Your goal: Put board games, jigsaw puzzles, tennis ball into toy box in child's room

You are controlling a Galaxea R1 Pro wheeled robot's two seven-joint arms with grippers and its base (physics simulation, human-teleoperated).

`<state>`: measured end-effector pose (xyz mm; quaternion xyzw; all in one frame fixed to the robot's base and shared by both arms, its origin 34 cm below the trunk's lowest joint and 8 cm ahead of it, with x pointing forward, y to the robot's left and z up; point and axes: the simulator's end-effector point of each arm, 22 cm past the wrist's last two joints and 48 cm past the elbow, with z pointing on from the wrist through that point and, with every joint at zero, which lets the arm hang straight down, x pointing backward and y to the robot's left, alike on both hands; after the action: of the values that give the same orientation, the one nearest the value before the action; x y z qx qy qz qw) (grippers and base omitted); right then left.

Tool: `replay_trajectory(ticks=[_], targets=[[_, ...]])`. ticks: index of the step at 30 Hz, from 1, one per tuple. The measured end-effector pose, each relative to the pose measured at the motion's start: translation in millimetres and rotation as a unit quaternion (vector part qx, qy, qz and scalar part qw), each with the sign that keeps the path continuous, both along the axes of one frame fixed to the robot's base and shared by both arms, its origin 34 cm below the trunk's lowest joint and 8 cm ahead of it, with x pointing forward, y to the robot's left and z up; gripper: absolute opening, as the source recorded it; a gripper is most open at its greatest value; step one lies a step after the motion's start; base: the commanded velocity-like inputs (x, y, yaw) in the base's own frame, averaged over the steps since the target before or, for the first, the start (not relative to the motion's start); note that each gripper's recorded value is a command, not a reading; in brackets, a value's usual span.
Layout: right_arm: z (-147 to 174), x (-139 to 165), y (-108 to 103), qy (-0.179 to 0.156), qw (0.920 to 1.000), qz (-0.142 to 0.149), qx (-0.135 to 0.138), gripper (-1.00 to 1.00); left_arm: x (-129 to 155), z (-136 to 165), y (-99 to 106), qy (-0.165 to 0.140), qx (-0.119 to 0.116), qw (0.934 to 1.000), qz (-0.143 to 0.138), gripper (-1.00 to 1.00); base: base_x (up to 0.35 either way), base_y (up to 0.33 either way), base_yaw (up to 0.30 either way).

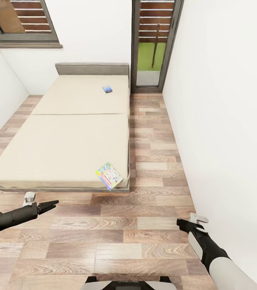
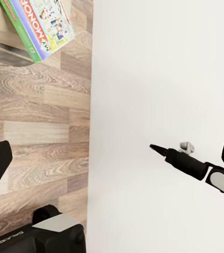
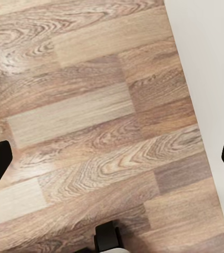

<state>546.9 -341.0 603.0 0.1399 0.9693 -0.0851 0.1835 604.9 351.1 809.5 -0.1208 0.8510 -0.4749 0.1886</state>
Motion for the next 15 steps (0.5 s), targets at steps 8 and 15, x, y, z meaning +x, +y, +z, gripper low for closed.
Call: replay_trajectory(ticks=[8,15], targets=[[5.6,5.3,1.7,-0.007,1.0000,0.000,0.001,1.00,2.4,6.3,-2.1,-0.007,-0.002,1.0000,-0.001,1.00,0.000,0.000,0.000],[10.9,9.8,0.5,-0.012,0.9999,0.000,0.000,1.00,4.5,11.8,-2.3,-0.012,-0.002,0.9999,-0.001,1.00,0.000,0.000,0.000]])
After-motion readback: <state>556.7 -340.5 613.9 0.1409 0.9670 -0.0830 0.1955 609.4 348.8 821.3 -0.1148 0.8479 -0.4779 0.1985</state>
